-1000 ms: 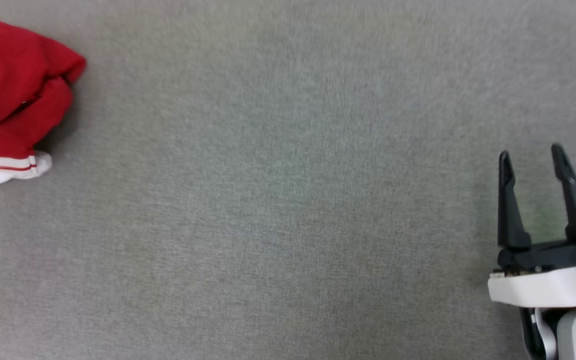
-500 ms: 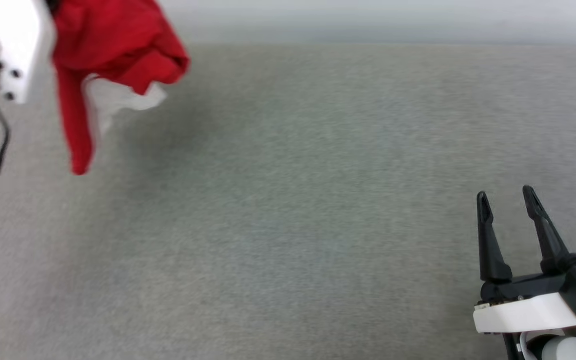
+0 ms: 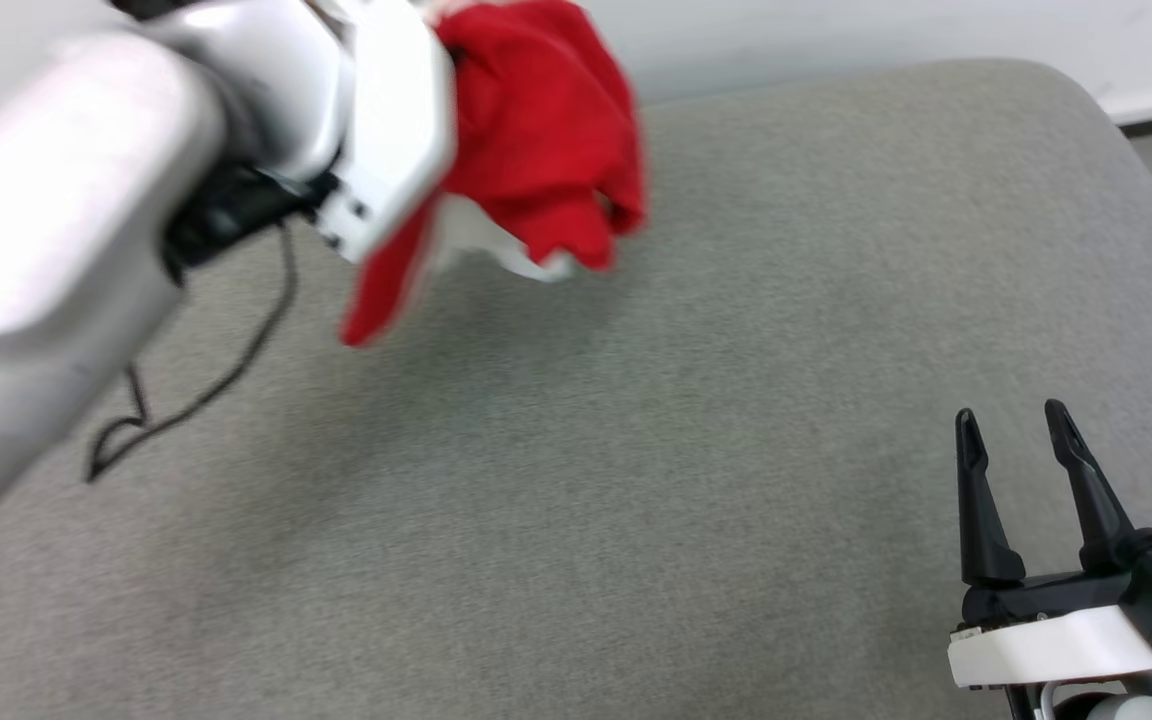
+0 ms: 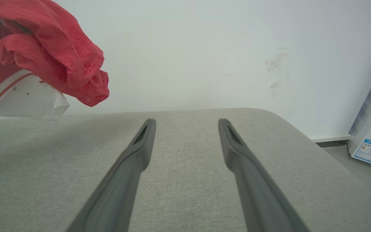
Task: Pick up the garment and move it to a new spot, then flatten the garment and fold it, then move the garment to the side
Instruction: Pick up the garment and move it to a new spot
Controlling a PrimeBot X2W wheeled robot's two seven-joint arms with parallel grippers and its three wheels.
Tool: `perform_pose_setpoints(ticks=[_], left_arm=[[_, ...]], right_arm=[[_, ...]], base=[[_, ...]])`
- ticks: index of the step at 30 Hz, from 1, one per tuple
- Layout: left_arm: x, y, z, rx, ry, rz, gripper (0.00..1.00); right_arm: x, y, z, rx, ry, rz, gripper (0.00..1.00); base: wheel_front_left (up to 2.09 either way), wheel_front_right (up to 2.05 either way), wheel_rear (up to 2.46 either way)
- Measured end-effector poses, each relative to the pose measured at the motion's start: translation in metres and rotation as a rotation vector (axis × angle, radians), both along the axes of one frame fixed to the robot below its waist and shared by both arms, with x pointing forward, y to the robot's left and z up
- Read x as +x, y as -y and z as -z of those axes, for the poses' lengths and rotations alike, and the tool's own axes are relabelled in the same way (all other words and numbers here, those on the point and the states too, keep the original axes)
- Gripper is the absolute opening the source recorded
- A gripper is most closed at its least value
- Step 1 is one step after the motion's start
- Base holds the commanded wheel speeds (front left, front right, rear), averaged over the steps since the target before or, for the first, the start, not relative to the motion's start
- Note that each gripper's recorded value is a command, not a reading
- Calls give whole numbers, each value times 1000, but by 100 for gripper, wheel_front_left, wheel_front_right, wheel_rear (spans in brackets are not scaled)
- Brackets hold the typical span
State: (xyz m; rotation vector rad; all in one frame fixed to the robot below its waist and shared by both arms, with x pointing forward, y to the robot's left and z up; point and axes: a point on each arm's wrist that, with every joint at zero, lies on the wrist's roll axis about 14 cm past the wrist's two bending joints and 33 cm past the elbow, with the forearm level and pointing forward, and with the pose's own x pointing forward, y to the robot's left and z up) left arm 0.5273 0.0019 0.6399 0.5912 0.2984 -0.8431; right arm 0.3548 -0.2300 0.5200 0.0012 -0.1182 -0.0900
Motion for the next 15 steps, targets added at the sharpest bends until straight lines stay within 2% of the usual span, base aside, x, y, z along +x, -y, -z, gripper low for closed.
perform_pose_setpoints(ticks=[3,7,13,15], left_arm=[[-9,30,30,17,-52,84,0],[-31,50,97,54,-190,160,0],[-79,60,182,94,-415,218,0],[-100,55,210,150,-480,229,0]], right_arm=[[-4,7,3,0,-13,23,100],[-3,10,9,-1,-34,37,100],[4,9,17,2,-57,31,100],[7,9,19,2,-61,28,100]], base=[[0,0,0],[0,0,0],[0,0,0],[0,0,0]])
